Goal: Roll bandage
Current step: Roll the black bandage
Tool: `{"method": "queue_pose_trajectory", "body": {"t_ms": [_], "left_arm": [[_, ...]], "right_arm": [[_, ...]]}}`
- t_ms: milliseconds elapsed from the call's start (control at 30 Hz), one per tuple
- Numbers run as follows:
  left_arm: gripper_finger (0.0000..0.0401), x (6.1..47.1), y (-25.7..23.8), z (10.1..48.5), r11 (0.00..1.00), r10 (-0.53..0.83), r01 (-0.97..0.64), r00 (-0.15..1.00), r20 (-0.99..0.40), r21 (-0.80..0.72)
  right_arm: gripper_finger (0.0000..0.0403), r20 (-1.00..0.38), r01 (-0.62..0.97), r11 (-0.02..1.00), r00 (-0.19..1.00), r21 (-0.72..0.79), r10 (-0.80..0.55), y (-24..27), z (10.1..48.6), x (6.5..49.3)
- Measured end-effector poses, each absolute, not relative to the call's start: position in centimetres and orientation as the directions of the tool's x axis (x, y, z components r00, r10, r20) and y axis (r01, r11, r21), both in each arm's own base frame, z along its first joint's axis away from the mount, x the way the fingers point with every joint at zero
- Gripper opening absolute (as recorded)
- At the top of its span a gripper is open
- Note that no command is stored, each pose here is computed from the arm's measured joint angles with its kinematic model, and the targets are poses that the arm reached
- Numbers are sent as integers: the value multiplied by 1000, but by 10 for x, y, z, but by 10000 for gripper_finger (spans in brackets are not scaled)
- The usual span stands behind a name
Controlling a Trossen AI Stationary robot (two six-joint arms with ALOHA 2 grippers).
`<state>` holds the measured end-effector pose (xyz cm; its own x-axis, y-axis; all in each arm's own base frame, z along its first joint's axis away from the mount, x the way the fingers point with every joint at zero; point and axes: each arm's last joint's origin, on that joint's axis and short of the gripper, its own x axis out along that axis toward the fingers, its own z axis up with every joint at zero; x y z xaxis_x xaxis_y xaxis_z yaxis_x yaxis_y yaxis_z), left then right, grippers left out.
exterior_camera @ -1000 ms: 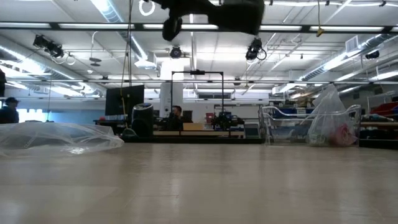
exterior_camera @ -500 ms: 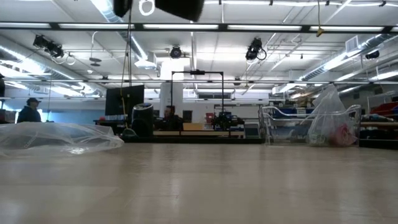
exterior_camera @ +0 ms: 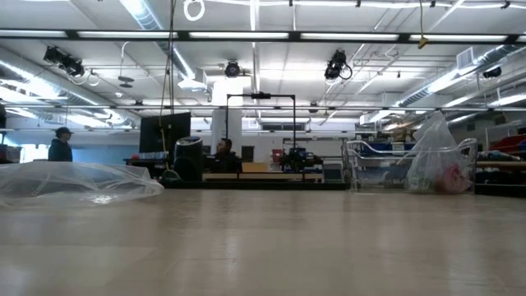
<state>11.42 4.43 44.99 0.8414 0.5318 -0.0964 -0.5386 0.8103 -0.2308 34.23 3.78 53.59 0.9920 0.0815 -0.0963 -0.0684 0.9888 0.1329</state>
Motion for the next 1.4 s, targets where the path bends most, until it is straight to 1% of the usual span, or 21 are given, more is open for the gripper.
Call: {"method": "queue_pose_trajectory", "body": {"t_ms": [200,367,433,533,700,900,1233,1400], "left_arm": [[13,98,43,479,813,562,-554,827,-4,-181],[13,86,40,501,813,575,-564,817,45,-142],[13,81,38,510,815,576,-567,816,54,-124],[13,75,36,521,816,576,-571,816,42,-90],[13,68,34,533,808,589,-589,808,-7,5],[13,65,34,538,786,617,-610,784,-66,98],[13,67,35,548,761,639,-623,768,-42,181],[13,65,35,557,757,640,-628,768,-14,179]], "right_arm": [[1,-221,-29,987,973,156,63,32,518,347],[3,-324,-43,979,940,198,107,32,498,353],[11,-366,-28,976,925,215,107,33,490,356],[34,-387,-17,973,916,232,109,33,485,358],[89,-412,-11,969,904,247,116,33,483,356],[146,-399,-62,951,898,303,185,34,488,350],[218,-391,-79,939,895,334,214,35,495,339],[256,-460,-39,943,866,332,198,34,489,335]]}}
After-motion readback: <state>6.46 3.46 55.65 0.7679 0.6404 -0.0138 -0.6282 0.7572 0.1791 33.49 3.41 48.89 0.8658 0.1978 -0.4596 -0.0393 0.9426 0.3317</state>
